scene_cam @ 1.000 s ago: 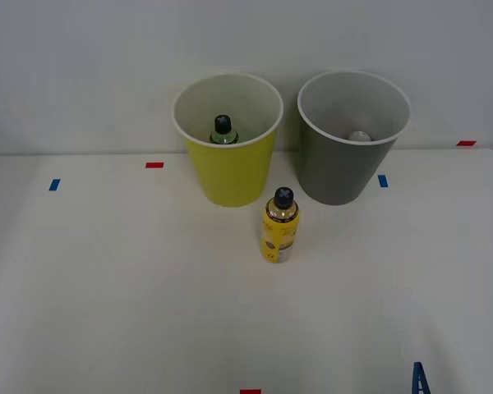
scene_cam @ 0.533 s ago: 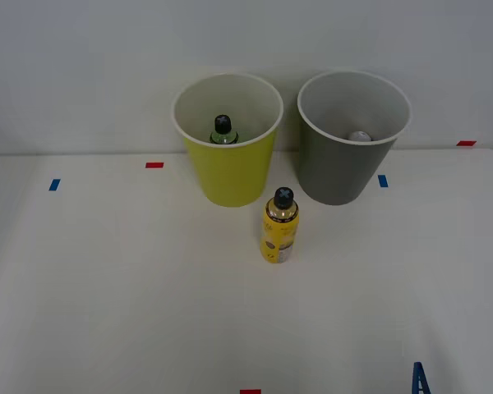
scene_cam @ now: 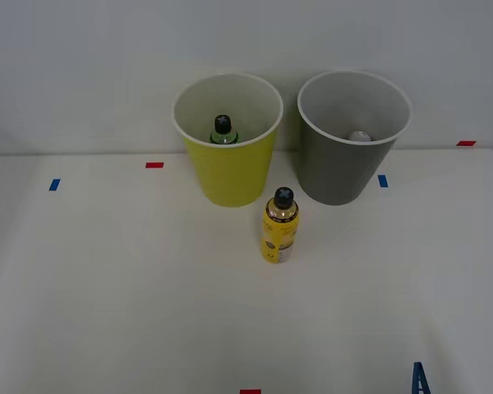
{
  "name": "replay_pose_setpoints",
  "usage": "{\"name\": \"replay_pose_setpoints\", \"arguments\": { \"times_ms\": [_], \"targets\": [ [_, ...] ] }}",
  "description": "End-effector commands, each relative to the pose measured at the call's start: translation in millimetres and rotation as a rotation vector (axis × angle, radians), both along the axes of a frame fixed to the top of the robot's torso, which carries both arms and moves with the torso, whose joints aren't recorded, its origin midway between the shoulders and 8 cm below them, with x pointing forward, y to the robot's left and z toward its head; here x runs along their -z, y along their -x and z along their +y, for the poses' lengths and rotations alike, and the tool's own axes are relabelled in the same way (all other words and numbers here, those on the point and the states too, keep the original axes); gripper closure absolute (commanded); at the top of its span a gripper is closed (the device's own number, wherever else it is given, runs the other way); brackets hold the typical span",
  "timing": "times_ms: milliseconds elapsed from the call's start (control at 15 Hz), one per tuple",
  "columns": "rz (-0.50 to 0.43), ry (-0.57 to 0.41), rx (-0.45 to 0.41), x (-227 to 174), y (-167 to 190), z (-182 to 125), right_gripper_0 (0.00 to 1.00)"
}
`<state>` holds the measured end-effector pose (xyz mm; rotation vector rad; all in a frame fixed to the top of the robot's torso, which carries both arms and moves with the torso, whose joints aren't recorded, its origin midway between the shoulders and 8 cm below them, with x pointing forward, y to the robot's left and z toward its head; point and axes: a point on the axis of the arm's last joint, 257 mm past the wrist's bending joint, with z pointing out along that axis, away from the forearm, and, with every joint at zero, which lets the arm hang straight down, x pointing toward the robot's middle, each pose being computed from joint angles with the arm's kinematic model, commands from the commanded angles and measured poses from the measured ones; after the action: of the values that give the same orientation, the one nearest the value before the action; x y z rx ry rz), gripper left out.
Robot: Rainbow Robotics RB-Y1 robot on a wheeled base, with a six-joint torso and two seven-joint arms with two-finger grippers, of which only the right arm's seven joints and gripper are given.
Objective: Put cans in the gray bin, plastic bottles in the light green bin
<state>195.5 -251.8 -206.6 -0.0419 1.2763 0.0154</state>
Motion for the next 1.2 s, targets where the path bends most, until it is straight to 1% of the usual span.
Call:
{"name": "replay_pose_setpoints", "arguments": {
  "times_ms": [67,1200],
  "targets": [
    [0.000,0.000,0.000,0.0,0.0,0.0,0.00],
    [0.000,0.000,0.000,0.0,0.0,0.0,0.00]
  ]
}}
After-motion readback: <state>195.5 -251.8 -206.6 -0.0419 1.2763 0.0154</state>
